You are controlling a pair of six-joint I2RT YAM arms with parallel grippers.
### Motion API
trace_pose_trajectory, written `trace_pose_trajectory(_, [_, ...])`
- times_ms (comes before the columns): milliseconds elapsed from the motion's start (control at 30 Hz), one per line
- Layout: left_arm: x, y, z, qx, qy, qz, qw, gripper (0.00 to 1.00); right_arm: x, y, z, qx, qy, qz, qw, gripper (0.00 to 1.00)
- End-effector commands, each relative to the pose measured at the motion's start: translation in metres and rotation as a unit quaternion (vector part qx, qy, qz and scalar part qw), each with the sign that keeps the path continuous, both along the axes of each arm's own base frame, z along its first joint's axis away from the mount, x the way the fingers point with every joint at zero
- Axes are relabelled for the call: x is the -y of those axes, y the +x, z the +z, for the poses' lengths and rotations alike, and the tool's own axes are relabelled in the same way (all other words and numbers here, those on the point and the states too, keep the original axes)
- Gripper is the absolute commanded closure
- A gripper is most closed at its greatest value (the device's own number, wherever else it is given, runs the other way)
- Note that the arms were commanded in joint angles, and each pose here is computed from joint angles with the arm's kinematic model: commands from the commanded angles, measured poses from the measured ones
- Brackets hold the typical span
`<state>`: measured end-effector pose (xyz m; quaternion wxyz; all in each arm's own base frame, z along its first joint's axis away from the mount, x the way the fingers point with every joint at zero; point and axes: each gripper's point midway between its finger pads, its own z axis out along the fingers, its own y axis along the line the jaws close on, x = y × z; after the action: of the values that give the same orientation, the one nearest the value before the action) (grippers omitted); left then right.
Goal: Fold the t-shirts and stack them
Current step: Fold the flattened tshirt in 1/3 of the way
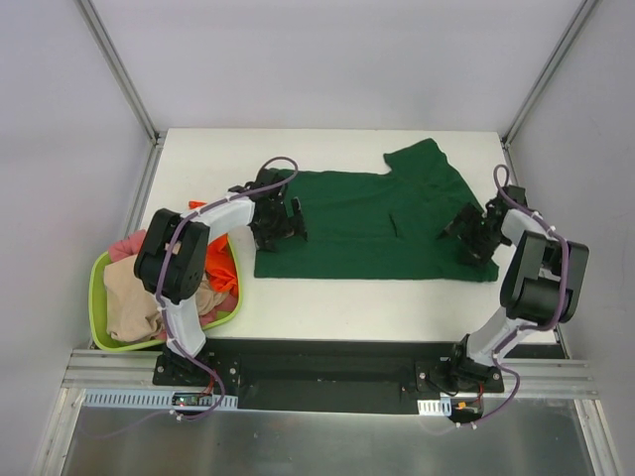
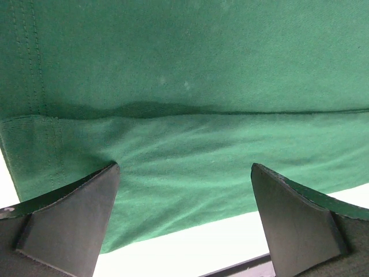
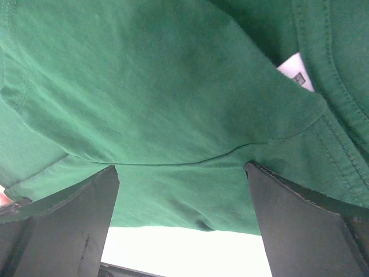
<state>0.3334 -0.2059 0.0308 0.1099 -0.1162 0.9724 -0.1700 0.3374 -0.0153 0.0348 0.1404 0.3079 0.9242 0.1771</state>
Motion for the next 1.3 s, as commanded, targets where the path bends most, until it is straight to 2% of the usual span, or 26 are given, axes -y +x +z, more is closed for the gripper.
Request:
trace_pose_trajectory(0, [-0.014, -0.071, -0.019, -0.083, 0.042, -0.019, 0.995, 0.01, 0.017, -0.067, -0.018, -0.081, -0.035, -0.07, 0.994, 0.04])
trace_pose_trajectory(200, [-0.013, -0.111, -0.014, -0.078, 0.058, -0.028, 0.995, 0.01, 0.014, -0.122, -0.018, -0.09, 0.006, -0.124, 0.988, 0.04])
trace_pose_trajectory(300, [-0.013, -0.133, -0.013, -0.081, 0.062, -0.03, 0.994, 0.01, 0.016, -0.147, -0.021, -0.099, 0.0, -0.132, 0.986, 0.04])
trace_pose_trajectory(500, [-0.018, -0.167, -0.012, -0.076, 0.065, -0.03, 0.995, 0.01, 0.023, -0.164, -0.019, -0.092, -0.034, -0.138, 0.986, 0.04])
trace_pose_trajectory(600, [-0.02, -0.173, -0.012, -0.063, 0.071, -0.03, 0.995, 0.01, 0.025, -0.17, -0.016, -0.087, -0.053, -0.142, 0.985, 0.04])
trace_pose_trajectory(800, [-0.019, -0.16, -0.011, -0.046, 0.085, -0.028, 0.995, 0.01, 0.03, -0.176, -0.013, -0.08, -0.076, -0.156, 0.982, 0.04])
trace_pose_trajectory(1000, [-0.002, -0.146, 0.018, -0.015, 0.049, -0.04, 0.998, 0.01, 0.041, -0.163, 0.008, -0.05, -0.095, -0.153, 0.982, 0.04])
trace_pose_trajectory(1167, [0.014, -0.123, 0.062, 0.05, 0.017, -0.083, 0.995, 0.01, 0.043, -0.134, 0.056, 0.054, -0.104, -0.144, 0.983, 0.04])
trace_pose_trajectory(1267, [0.013, -0.095, 0.081, 0.074, 0.017, -0.079, 0.994, 0.01, 0.042, -0.114, 0.095, 0.125, -0.127, -0.109, 0.978, 0.04])
